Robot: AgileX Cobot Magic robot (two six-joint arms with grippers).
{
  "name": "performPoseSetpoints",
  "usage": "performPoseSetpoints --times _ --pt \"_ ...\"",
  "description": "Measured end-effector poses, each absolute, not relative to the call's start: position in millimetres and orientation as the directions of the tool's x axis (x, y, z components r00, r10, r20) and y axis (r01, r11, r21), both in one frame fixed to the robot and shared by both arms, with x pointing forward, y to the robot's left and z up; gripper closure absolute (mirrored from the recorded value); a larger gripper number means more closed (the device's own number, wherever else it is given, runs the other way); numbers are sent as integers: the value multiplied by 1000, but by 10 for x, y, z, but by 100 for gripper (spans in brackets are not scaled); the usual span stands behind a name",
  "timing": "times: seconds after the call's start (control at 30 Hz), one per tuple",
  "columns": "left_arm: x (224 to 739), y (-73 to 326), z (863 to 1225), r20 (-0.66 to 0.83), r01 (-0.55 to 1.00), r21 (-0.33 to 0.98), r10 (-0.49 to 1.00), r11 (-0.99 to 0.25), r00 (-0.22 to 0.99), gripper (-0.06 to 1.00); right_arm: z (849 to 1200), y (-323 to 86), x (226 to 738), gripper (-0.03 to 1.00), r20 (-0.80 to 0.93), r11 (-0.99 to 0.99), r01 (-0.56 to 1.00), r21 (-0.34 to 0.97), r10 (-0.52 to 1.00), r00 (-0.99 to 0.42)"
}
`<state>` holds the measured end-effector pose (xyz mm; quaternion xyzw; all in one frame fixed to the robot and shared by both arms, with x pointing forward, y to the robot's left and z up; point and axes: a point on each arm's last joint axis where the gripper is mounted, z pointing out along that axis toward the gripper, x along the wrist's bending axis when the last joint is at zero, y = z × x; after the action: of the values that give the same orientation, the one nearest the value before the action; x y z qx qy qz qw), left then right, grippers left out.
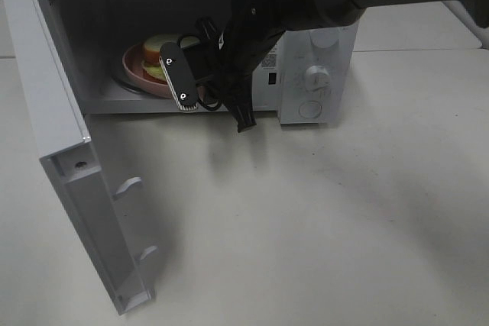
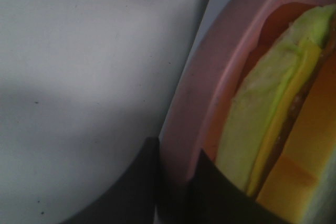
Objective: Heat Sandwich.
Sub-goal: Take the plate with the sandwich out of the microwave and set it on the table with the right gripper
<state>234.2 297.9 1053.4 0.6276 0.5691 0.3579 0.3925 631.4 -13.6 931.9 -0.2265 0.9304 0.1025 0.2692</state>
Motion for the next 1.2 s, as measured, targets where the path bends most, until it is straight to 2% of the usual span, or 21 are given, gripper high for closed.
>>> performPoseSetpoints --times 0.5,1.2 --pt "2342 2979 10534 2 433 900 995 -44 96 -5 9432 -222 6049 85 -630 844 -532 63 -380 -678" --pt "2342 2979 10534 2 433 900 995 -44 96 -5 9406 -457 5477 85 -621 806 -591 38 -444 -645"
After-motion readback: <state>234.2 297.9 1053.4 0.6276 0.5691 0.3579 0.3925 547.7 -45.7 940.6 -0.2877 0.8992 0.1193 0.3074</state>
